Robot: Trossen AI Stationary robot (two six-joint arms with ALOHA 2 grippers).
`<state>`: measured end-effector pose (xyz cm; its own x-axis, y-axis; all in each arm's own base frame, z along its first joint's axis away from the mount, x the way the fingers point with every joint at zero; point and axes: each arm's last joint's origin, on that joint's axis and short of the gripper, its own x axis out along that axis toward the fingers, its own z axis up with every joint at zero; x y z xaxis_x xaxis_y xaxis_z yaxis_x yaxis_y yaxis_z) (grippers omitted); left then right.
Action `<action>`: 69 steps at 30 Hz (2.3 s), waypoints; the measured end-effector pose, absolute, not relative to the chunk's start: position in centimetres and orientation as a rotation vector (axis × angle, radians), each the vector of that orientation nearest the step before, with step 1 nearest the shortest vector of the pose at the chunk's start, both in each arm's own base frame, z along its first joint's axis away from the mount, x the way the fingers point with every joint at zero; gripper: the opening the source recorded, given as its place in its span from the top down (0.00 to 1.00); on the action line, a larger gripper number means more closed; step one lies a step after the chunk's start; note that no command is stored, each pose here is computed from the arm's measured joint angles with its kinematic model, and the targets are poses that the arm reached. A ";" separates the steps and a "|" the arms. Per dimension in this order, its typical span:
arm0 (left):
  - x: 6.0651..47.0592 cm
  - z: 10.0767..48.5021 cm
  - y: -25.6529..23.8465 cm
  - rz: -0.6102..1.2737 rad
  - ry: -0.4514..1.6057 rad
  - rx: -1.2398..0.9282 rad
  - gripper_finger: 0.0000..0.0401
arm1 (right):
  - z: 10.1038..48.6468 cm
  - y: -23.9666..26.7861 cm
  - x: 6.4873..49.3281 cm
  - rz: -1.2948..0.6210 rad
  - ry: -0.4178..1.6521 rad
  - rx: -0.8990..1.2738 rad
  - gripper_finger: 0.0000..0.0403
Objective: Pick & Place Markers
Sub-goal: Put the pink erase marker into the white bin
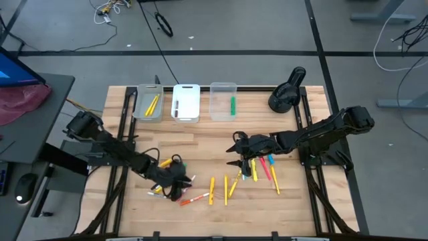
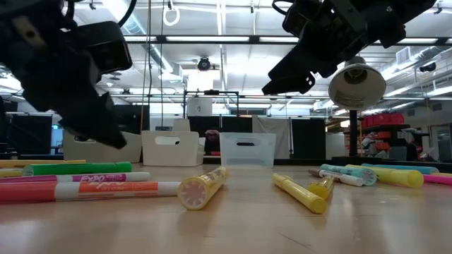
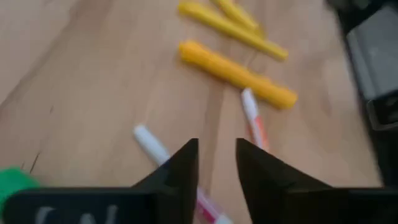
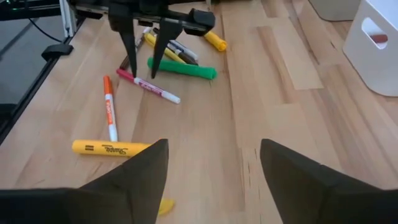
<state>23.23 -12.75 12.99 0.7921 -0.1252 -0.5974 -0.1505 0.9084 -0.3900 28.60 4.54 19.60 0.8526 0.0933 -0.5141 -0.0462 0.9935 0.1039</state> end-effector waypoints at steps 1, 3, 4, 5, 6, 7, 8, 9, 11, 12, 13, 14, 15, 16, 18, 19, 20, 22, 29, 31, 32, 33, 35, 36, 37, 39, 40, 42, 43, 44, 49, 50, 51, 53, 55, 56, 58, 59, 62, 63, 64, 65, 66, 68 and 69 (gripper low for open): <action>23.2 13.0 -12.9 0.023 0.687 -0.421 0.66 | 19.6 4.5 28.6 0.073 0.544 0.089 0.37; 23.2 13.2 -13.2 0.048 0.737 -0.380 0.61 | 19.6 4.5 28.6 0.073 0.542 0.089 0.38; 23.3 13.4 -13.4 0.063 0.755 -0.360 0.59 | 19.6 4.5 28.6 0.073 0.542 0.089 0.38; 23.4 13.6 -13.6 0.076 0.767 -0.343 0.57 | 19.6 4.5 28.6 0.074 0.541 0.089 0.38; 23.5 13.9 -13.7 0.089 0.771 -0.331 0.57 | 19.6 4.5 28.6 0.074 0.541 0.088 0.38; 23.7 14.0 -13.8 0.102 0.775 -0.322 0.56 | 19.6 4.5 28.6 0.075 0.540 0.084 0.39; 23.9 14.2 -14.0 0.111 0.779 -0.315 0.56 | 19.6 4.5 28.6 0.076 0.539 0.081 0.39; 24.1 14.2 -14.1 0.118 0.782 -0.309 0.56 | 19.7 4.5 28.6 0.077 0.537 0.079 0.39; 24.7 14.1 -14.5 0.119 0.783 -0.309 0.56 | 19.7 4.5 28.7 0.079 0.534 0.074 0.39; 25.0 13.9 -14.6 0.123 0.789 -0.305 0.56 | 19.7 4.5 28.7 0.079 0.534 0.072 0.39; 25.3 13.7 -14.8 0.128 0.802 -0.297 0.56 | 19.7 4.5 28.7 0.079 0.534 0.071 0.39; 25.6 13.4 -15.0 0.138 0.825 -0.282 0.56 | 19.7 4.5 28.7 0.080 0.534 0.067 0.39; 25.9 13.1 -15.2 0.150 0.850 -0.266 0.56 | 19.7 4.5 28.7 0.081 0.534 0.064 0.39; 26.1 12.9 -15.4 0.163 0.876 -0.250 0.56 | 19.7 4.5 28.7 0.081 0.533 0.064 0.39; 26.7 12.6 -15.8 0.201 0.935 -0.229 0.56 | 19.7 4.5 28.7 0.081 0.534 0.063 0.39; 27.0 12.5 -15.9 0.221 0.962 -0.220 0.56 | 19.7 4.5 28.7 0.082 0.534 0.063 0.39; 27.3 12.5 -16.1 0.240 0.983 -0.214 0.57 | 19.7 4.5 28.7 0.082 0.534 0.061 0.39; 27.8 12.6 -16.5 0.258 1.020 -0.193 0.59 | 19.7 4.6 28.7 0.084 0.534 0.055 0.39; 28.3 12.5 -16.7 0.292 1.063 -0.213 0.71 | 19.7 4.6 28.6 0.090 0.533 0.039 0.39; 28.3 12.5 -16.5 0.302 1.068 -0.216 0.77 | 19.7 4.6 28.6 0.090 0.533 0.039 0.39; 28.3 12.5 -16.5 0.305 1.069 -0.218 0.81 | 19.7 4.6 28.6 0.090 0.534 0.039 0.39; 28.4 12.5 -16.3 0.307 1.070 -0.219 0.85 | 19.7 4.6 28.6 0.090 0.534 0.039 0.39; 28.6 12.4 -16.0 0.313 1.077 -0.220 0.91 | 19.7 4.6 28.6 0.089 0.534 0.039 0.39; 28.7 12.4 -15.8 0.315 1.080 -0.224 0.92 | 19.7 4.6 28.6 0.089 0.534 0.039 0.39; 28.8 12.4 -15.6 0.319 1.081 -0.227 0.92 | 19.7 4.6 28.6 0.090 0.534 0.039 0.39; 29.0 12.4 -15.3 0.319 1.077 -0.228 0.92 | 19.7 4.6 28.6 0.090 0.534 0.039 0.39; 29.2 12.5 -15.2 0.315 1.068 -0.230 0.92 | 19.7 4.6 28.6 0.090 0.534 0.039 0.39; 29.5 12.7 -14.9 0.306 1.042 -0.233 0.92 | 19.7 4.6 28.6 0.090 0.534 0.039 0.39; 29.7 12.9 -14.7 0.307 1.032 -0.238 0.92 | 19.7 4.6 28.6 0.090 0.534 0.039 0.39; 29.8 13.0 -14.4 0.316 1.018 -0.236 0.92 | 19.7 4.6 28.6 0.090 0.534 0.039 0.39; 30.3 16.0 -12.7 0.361 0.887 -0.264 0.92 | 19.7 4.6 28.6 0.089 0.534 0.038 0.39; 30.3 16.6 -12.4 0.364 0.872 -0.267 0.92 | 19.7 4.6 28.6 0.089 0.534 0.038 0.39; 30.1 17.2 -11.9 0.367 0.864 -0.260 0.92 | 19.7 4.6 28.6 0.089 0.534 0.038 0.39; 29.7 18.8 -10.6 0.408 0.839 -0.242 0.92 | 19.7 4.6 28.7 0.090 0.532 0.039 0.39; 29.1 20.7 -8.8 0.484 0.794 -0.206 0.92 | 19.7 4.6 28.7 0.090 0.526 0.040 0.39; 28.7 21.4 -7.7 0.533 0.781 -0.187 0.92 | 19.8 4.6 28.7 0.090 0.520 0.041 0.39; 28.2 23.1 -5.4 0.616 0.731 -0.175 0.92 | 19.9 4.6 28.8 0.090 0.508 0.042 0.39; 28.1 23.9 -4.1 0.648 0.698 -0.180 0.92 | 19.9 4.6 28.8 0.091 0.499 0.043 0.39; 28.0 26.0 0.1 0.736 0.604 -0.194 0.92 | 20.2 4.6 28.9 0.093 0.471 0.046 0.39; 28.1 26.3 1.6 0.769 0.583 -0.187 0.92 | 20.3 4.6 29.0 0.093 0.462 0.046 0.39; 28.0 26.6 3.0 0.801 0.570 -0.177 0.92 | 20.3 4.6 29.0 0.094 0.454 0.047 0.39; 28.1 26.8 4.3 0.829 0.552 -0.171 0.92 | 20.4 4.6 29.0 0.094 0.447 0.048 0.39; 28.0 26.9 5.8 0.865 0.537 -0.171 0.92 | 20.4 4.6 29.0 0.095 0.443 0.048 0.39; 27.9 26.7 8.4 0.937 0.526 -0.180 0.92 | 20.5 4.6 29.1 0.095 0.437 0.049 0.39; 27.8 26.3 9.7 0.978 0.537 -0.191 0.92 | 20.5 4.6 29.1 0.095 0.437 0.049 0.39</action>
<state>27.76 9.73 26.28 0.4418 0.7361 -0.5128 -0.8279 0.5547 0.0829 29.06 4.64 20.49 0.9019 0.1022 -0.4197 -0.0810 0.9944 0.0681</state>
